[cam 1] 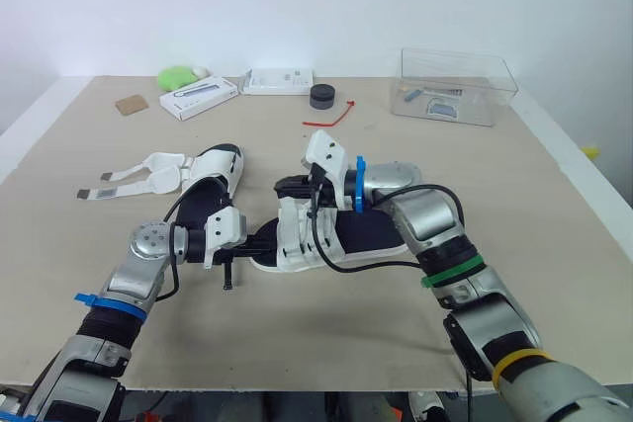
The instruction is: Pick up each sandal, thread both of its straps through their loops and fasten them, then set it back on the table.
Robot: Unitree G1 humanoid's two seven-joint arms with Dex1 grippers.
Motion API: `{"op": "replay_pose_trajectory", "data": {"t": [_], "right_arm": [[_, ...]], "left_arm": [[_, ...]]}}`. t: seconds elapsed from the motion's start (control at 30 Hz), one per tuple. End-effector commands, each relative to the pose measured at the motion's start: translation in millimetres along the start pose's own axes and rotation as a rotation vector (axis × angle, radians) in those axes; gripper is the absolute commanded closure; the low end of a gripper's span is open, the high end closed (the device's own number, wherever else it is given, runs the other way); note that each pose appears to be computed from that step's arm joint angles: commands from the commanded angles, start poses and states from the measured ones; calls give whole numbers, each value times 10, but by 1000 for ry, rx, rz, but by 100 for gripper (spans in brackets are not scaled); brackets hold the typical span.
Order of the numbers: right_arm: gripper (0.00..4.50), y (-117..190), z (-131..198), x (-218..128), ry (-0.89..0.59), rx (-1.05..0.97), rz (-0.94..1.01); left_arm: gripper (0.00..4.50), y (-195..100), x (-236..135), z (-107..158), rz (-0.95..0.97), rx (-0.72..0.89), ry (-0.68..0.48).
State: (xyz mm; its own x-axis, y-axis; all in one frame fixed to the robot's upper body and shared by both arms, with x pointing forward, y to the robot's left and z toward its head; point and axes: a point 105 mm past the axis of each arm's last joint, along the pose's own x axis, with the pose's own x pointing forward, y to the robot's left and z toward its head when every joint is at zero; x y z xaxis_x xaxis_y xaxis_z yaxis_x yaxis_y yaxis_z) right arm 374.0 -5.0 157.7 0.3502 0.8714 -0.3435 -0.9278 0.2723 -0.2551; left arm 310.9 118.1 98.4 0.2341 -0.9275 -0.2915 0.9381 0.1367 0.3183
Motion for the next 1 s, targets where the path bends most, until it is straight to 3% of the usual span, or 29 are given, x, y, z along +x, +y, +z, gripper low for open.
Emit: {"op": "replay_pose_trajectory", "data": {"t": [0.03,0.3,0.47,0.63,0.7,0.83,1.0], "right_arm": [[447,-44,96,33,17,-75,23],[447,-26,-122,71,154,-175,100],[447,-150,95,-18,80,-237,58],[269,-475,515,-377,-61,-207,-46],[177,-588,518,-593,-66,-192,-55],[11,-746,175,-994,-1,-116,-48],[5,-636,-287,-1083,94,-91,54]], "left_arm": [[450,-136,58,-71,-59,-28,27],[450,-142,31,-106,-48,-18,47],[450,-136,14,-123,-40,-13,55],[450,-33,-1,-48,7,17,29],[450,21,-10,5,28,19,9],[450,93,-46,142,57,9,-36],[450,98,-128,247,71,-27,-60]]}}
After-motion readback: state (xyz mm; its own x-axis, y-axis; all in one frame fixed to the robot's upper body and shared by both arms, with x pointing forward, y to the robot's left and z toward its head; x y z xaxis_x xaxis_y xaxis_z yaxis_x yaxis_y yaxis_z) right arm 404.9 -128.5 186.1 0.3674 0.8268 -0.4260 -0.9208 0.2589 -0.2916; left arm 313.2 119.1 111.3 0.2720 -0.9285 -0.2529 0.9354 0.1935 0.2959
